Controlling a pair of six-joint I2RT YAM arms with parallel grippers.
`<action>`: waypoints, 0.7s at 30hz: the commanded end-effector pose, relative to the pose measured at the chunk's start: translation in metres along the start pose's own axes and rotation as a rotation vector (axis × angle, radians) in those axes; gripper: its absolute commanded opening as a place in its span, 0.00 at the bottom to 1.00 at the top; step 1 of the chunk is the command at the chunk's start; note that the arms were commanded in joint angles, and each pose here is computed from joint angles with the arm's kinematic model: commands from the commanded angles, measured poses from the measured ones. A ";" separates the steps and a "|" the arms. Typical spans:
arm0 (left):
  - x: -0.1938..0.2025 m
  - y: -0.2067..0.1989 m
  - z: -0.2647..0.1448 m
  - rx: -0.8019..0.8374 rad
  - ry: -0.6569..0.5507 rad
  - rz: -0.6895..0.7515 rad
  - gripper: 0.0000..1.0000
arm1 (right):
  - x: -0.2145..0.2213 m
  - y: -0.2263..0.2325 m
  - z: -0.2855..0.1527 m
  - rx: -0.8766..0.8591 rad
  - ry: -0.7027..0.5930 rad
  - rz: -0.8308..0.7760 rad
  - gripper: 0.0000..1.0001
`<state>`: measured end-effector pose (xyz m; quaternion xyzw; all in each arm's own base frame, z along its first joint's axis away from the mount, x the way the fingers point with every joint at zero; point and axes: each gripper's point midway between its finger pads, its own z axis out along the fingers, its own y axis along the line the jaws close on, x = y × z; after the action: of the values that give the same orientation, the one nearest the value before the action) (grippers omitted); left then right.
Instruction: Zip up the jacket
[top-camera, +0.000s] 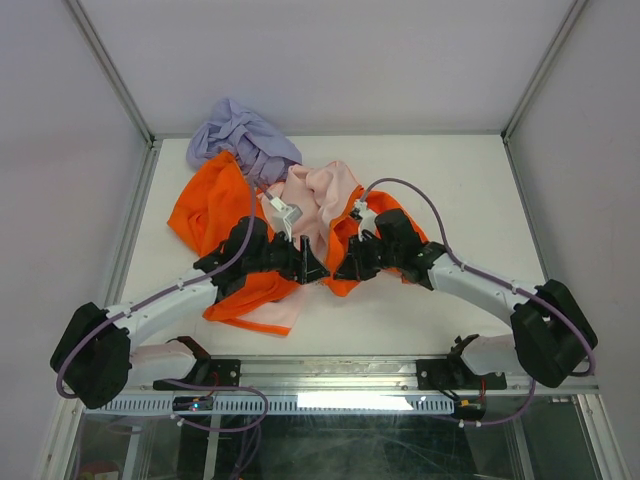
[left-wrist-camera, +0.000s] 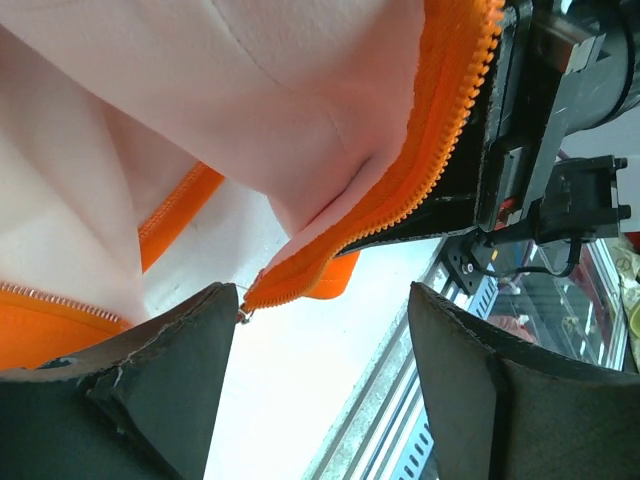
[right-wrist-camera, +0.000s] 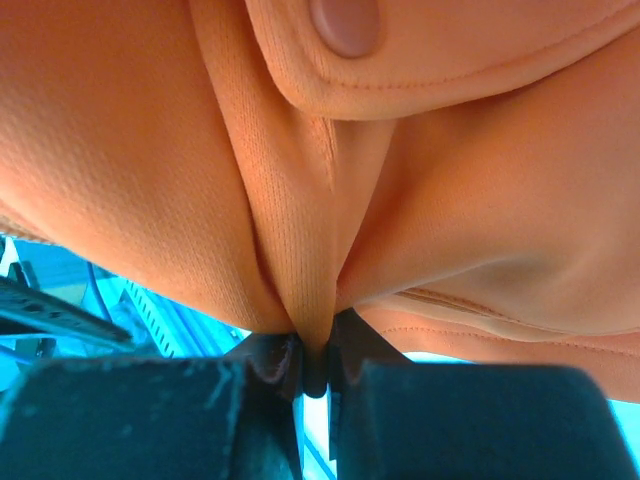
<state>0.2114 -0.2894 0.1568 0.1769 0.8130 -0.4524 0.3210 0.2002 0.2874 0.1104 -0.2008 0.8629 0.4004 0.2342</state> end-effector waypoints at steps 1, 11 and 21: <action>-0.021 -0.019 0.005 0.107 -0.081 0.062 0.67 | -0.021 0.023 -0.005 -0.066 -0.009 -0.013 0.00; -0.012 -0.020 0.019 0.170 -0.012 0.095 0.05 | -0.036 0.025 -0.015 -0.076 -0.026 -0.029 0.00; -0.045 -0.049 -0.007 0.257 -0.019 -0.027 0.00 | -0.063 0.037 -0.059 -0.065 -0.230 -0.177 0.52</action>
<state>0.2103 -0.3090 0.1651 0.1991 0.7884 -0.5062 0.2872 0.2100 0.2762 0.1502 -0.2075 0.8489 0.4080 0.2641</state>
